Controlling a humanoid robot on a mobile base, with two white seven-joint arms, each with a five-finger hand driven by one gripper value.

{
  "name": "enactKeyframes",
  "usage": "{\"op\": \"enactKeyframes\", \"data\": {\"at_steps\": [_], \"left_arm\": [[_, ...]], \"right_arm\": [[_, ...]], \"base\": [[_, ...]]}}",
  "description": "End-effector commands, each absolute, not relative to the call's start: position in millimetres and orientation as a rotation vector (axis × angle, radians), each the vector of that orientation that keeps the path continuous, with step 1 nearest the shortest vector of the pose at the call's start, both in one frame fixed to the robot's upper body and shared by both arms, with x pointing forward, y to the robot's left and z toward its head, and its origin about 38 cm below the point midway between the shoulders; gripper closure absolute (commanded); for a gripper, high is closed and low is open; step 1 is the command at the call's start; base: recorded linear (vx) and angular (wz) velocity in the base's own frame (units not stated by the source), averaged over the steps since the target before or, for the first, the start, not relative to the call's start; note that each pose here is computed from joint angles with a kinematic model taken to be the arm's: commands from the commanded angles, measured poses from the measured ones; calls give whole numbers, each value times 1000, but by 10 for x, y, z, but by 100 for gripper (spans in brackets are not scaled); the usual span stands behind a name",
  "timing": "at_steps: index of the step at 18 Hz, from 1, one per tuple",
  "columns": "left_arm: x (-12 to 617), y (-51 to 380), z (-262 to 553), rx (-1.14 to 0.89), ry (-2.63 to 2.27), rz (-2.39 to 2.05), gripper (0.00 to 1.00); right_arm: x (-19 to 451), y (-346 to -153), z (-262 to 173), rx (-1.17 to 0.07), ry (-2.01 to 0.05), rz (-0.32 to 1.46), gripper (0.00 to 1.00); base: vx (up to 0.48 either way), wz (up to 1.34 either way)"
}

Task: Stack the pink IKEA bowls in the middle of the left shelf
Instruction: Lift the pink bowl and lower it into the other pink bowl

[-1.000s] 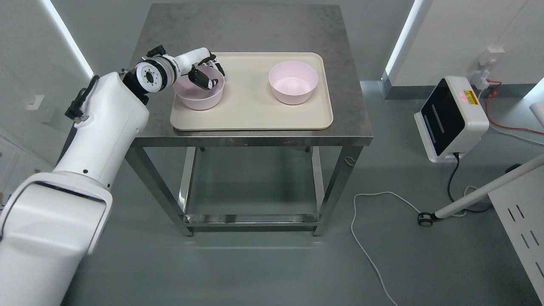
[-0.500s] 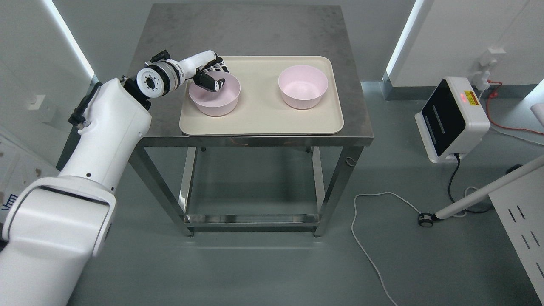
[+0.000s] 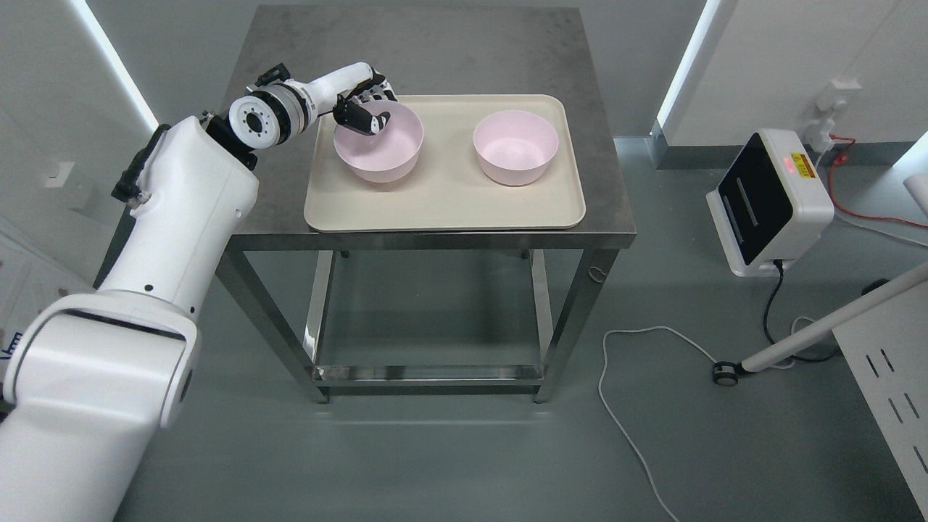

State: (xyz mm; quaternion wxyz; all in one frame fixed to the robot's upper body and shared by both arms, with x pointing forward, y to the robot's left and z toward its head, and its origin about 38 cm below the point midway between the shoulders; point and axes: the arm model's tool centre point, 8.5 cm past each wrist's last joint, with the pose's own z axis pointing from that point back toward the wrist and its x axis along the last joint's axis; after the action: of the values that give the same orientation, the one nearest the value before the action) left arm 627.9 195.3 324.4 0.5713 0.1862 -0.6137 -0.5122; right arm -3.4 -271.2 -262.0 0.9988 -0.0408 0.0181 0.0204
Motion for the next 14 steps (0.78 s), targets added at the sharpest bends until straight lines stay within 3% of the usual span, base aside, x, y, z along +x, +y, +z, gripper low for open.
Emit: {"op": "enactKeyframes", "data": {"at_steps": [1,9,14], "left_arm": [[6177,1274,3963,435,-1632,-1271,99],[5999,581,3766,629,-1528,-1657,98],[5986,499,3792,646,-1630,-1583,99]], "right_arm": [[-107,-2825,-2614,-99,29,-12,0],[-108,-2825,-2614,-99,30,-12,0],[-108,-2825,-2614,-99,30,-12,0]], "base": [[0,0],[0,-1],[0,0]]}}
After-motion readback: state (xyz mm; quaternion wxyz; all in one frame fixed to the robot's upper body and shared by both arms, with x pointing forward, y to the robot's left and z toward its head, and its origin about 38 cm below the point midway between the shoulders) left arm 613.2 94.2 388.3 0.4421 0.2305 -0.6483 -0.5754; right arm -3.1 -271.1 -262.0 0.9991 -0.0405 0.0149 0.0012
